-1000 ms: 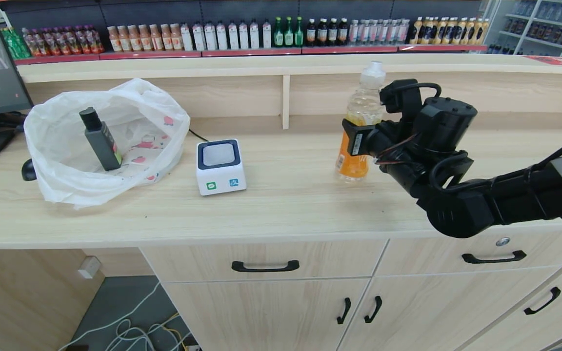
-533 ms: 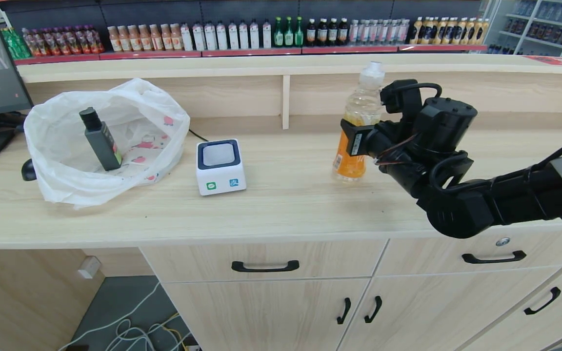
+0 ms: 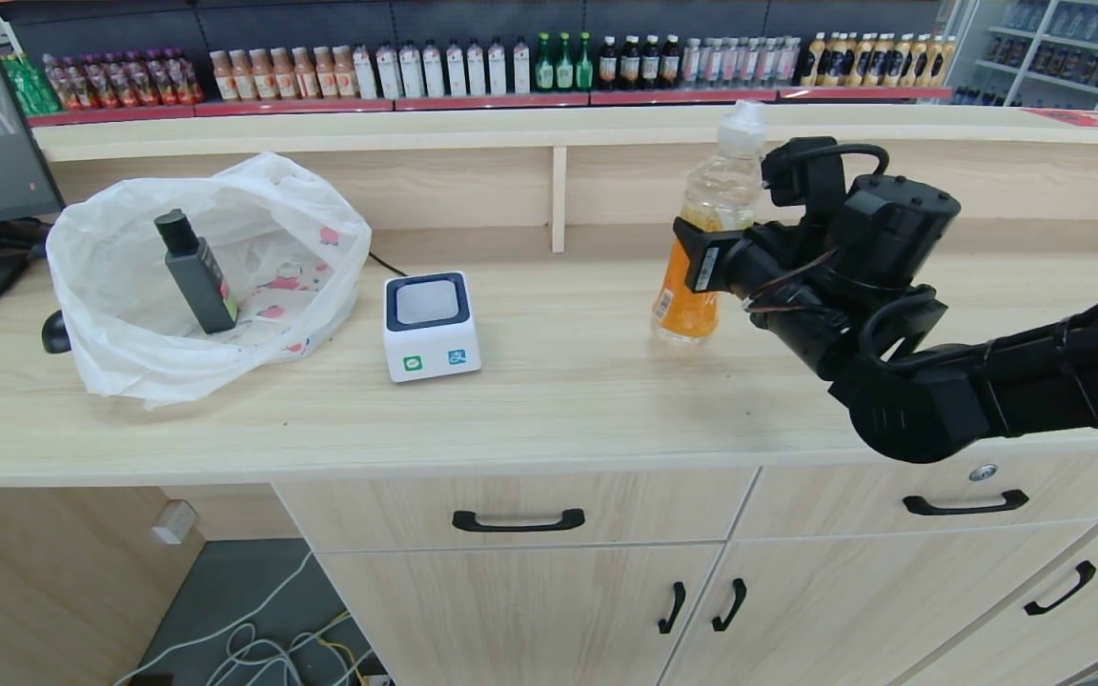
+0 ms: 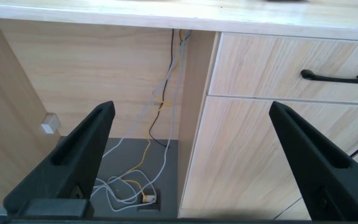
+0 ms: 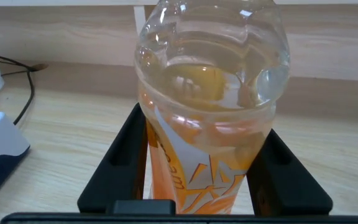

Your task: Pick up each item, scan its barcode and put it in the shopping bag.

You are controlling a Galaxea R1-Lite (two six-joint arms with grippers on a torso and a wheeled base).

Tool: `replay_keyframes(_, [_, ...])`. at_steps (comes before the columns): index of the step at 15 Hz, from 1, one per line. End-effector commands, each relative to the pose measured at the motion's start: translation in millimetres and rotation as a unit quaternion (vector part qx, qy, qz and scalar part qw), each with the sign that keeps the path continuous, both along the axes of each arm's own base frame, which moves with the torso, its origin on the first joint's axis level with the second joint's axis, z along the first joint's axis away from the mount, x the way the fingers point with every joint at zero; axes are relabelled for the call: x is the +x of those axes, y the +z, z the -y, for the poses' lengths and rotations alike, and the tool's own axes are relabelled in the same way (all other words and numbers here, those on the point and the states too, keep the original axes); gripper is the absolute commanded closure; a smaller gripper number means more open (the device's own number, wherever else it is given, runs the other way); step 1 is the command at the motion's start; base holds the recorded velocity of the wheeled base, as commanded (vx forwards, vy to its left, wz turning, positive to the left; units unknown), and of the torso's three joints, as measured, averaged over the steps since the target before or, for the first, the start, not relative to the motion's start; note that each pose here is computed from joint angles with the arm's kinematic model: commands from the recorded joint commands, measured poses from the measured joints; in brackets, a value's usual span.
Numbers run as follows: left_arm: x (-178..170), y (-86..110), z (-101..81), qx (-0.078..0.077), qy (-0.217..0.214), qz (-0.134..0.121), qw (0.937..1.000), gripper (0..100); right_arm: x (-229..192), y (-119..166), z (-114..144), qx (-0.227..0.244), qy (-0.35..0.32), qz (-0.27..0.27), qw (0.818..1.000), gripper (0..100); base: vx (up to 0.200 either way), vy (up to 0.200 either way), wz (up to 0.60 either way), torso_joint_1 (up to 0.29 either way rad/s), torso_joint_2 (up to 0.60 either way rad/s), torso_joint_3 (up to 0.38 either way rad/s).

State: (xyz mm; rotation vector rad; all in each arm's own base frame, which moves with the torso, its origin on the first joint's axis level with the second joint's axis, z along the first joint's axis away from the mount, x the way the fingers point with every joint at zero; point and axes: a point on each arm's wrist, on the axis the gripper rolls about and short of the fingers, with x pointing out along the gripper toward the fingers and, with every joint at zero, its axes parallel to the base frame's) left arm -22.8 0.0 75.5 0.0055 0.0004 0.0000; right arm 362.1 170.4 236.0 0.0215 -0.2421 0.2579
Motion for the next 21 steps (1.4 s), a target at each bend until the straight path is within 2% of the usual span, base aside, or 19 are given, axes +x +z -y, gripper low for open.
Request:
replay_keyframes(1, [0.0, 0.0, 0.0, 0.000, -0.001, 0.000, 1.0000, 0, -13.3, 8.4, 4.1, 0.005, 0.003, 0.011, 1.000, 100, 0.000, 0.000, 0.00, 0.000, 0.00, 0.000])
replay_keyframes(4, [0.0, 0.0, 0.0, 0.000, 0.000, 0.000, 1.0000, 0, -42.1, 9.2, 5.3, 0.002, 0.031, 0.003, 1.000, 100, 0.000, 0.000, 0.00, 0.000, 0.00, 0.000])
replay_keyframes(8, [0.0, 0.0, 0.0, 0.000, 0.000, 0.000, 1.0000, 0, -81.7, 13.6, 19.1, -0.001, 0.060, 0.004, 0.998, 100, 0.000, 0.000, 0.00, 0.000, 0.00, 0.000])
replay_keyframes(10, [0.0, 0.0, 0.0, 0.000, 0.000, 0.000, 1.0000, 0, -90.8, 18.7, 23.0, 0.000, 0.073, 0.011, 0.997, 100, 0.000, 0.000, 0.00, 0.000, 0.00, 0.000])
replay_keyframes(12, [0.0, 0.0, 0.0, 0.000, -0.001, 0.000, 1.0000, 0, -98.4, 24.1, 25.4, -0.004, 0.115, 0.022, 0.993, 100, 0.000, 0.000, 0.00, 0.000, 0.00, 0.000])
replay_keyframes(14, [0.0, 0.0, 0.0, 0.000, 0.000, 0.000, 1.0000, 0, -102.8, 22.9, 25.6, 0.014, 0.136, 0.012, 0.990, 100, 0.000, 0.000, 0.00, 0.000, 0.00, 0.000])
replay_keyframes(18, [0.0, 0.0, 0.0, 0.000, 0.000, 0.000, 1.0000, 0, -119.3, 9.2, 28.1, 0.044, 0.204, -0.007, 0.978, 100, 0.000, 0.000, 0.00, 0.000, 0.00, 0.000])
replay_keyframes(21, [0.0, 0.0, 0.0, 0.000, 0.000, 0.000, 1.0000, 0, -132.5, -5.5, 31.1, 0.061, 0.275, 0.002, 0.960, 100, 0.000, 0.000, 0.00, 0.000, 0.00, 0.000])
